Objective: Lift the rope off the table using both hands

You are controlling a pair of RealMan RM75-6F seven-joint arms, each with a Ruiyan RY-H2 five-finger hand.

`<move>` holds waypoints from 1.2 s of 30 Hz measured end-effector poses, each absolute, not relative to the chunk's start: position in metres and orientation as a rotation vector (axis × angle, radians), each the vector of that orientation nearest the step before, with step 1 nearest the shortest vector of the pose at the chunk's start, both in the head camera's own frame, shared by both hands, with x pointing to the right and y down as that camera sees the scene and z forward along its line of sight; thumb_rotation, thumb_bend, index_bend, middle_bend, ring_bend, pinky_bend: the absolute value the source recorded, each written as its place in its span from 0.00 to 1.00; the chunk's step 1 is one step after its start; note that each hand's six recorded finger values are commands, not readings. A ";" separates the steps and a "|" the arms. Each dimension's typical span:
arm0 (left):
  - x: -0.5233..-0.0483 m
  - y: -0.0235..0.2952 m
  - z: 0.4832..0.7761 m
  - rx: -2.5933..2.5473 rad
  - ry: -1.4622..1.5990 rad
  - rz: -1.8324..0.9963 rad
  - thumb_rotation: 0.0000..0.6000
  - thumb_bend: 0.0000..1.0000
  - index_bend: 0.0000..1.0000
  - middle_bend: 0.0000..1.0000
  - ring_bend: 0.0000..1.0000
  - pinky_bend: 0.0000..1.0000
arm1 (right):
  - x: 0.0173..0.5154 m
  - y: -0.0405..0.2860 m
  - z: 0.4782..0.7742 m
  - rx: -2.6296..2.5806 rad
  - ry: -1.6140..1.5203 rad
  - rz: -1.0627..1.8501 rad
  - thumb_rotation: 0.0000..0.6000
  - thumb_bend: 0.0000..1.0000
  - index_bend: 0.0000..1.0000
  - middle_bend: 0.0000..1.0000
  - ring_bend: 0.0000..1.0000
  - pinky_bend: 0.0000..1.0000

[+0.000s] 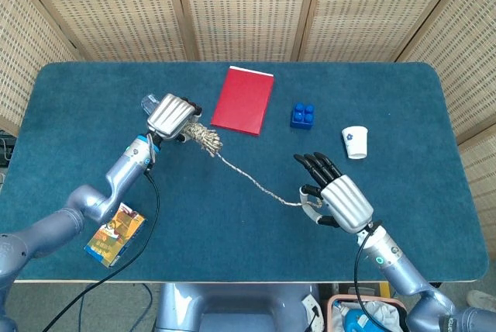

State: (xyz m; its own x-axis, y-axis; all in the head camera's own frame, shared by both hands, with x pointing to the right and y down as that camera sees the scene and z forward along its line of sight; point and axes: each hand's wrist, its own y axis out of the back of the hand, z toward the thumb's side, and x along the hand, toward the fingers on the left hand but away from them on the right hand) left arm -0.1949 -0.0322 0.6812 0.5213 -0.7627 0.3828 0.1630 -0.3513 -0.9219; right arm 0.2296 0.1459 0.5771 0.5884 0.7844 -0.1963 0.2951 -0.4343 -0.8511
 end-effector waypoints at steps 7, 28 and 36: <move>-0.163 -0.027 0.686 -1.686 0.524 -1.054 1.00 0.48 0.80 0.64 0.53 0.70 | 0.221 0.133 0.557 -1.997 -0.861 0.715 1.00 0.43 0.70 0.00 0.00 0.00; -0.082 -0.026 0.699 -1.684 0.500 -1.074 1.00 0.49 0.81 0.65 0.54 0.71 | 0.184 0.069 0.498 -2.189 -0.966 0.669 1.00 0.43 0.70 0.00 0.00 0.00; -0.063 -0.029 0.702 -1.656 0.517 -1.120 1.00 0.49 0.82 0.67 0.56 0.73 | 0.167 0.060 0.475 -2.267 -0.977 0.639 1.00 0.43 0.70 0.00 0.00 0.00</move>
State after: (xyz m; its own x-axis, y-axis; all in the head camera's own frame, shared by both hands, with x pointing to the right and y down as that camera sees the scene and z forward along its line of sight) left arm -0.0626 -0.0287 0.7018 0.4742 -0.7734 0.4207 0.1816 -0.3816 -0.9063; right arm 0.1672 0.0604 0.4751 0.6162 0.7632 -0.1943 0.4839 -0.5615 -0.6712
